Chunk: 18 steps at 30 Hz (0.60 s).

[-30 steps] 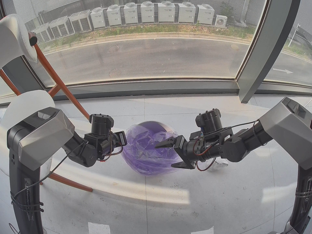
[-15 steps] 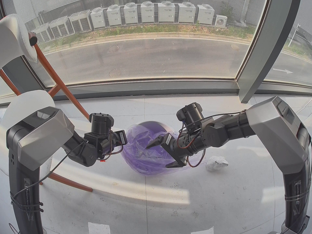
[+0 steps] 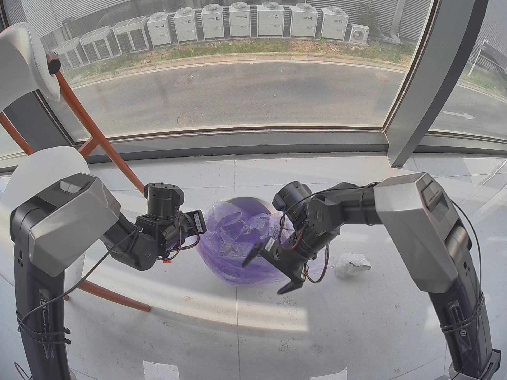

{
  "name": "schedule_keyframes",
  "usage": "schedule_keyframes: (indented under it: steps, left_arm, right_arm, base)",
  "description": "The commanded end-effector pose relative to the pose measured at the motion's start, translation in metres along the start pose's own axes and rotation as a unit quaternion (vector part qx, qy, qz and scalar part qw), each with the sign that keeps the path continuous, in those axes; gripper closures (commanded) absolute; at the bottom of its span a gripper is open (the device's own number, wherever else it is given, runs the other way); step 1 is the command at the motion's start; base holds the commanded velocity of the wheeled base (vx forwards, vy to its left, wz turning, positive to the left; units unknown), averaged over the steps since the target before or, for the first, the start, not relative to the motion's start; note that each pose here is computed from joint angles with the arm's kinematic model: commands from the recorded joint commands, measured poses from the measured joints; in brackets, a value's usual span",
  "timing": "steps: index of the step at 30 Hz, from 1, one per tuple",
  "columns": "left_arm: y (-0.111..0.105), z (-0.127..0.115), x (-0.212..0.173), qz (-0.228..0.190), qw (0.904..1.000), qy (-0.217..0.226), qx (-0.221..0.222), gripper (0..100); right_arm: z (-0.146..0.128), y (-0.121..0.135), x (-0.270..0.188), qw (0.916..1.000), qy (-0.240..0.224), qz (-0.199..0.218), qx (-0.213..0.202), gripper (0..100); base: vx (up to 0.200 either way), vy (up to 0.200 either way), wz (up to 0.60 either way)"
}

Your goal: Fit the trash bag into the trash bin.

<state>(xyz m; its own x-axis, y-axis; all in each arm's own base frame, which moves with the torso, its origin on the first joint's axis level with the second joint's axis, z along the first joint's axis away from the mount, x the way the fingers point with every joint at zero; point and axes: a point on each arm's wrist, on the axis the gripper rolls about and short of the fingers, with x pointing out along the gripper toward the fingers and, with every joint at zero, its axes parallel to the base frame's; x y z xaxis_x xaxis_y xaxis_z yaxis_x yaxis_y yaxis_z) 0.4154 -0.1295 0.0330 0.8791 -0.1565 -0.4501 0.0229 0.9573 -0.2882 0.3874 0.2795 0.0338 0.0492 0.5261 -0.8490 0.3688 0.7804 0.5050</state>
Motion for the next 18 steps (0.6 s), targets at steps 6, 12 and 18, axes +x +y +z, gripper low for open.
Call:
schedule_keyframes:
  steps: [6,12,18]
  left_arm:
    - [0.0,-0.001,0.001,-0.002,1.0,-0.005,-0.001,100]
    - [0.001,0.002,0.001,-0.002,1.0,-0.009,-0.003,100]
    - [-0.001,0.001,0.001,-0.004,1.0,-0.009,-0.002,100]
  right_arm:
    - [0.008,-0.068,0.079,0.9814,0.069,-0.159,0.082,0]
    - [-0.009,-0.032,0.021,0.9717,0.081,-0.115,0.19,100]
    - [-0.041,-0.046,-0.045,0.9021,0.211,-0.227,0.301,100]
  base:
    - [0.0,0.0,0.0]
    - [0.0,0.0,0.0]
    - [0.0,0.0,0.0]
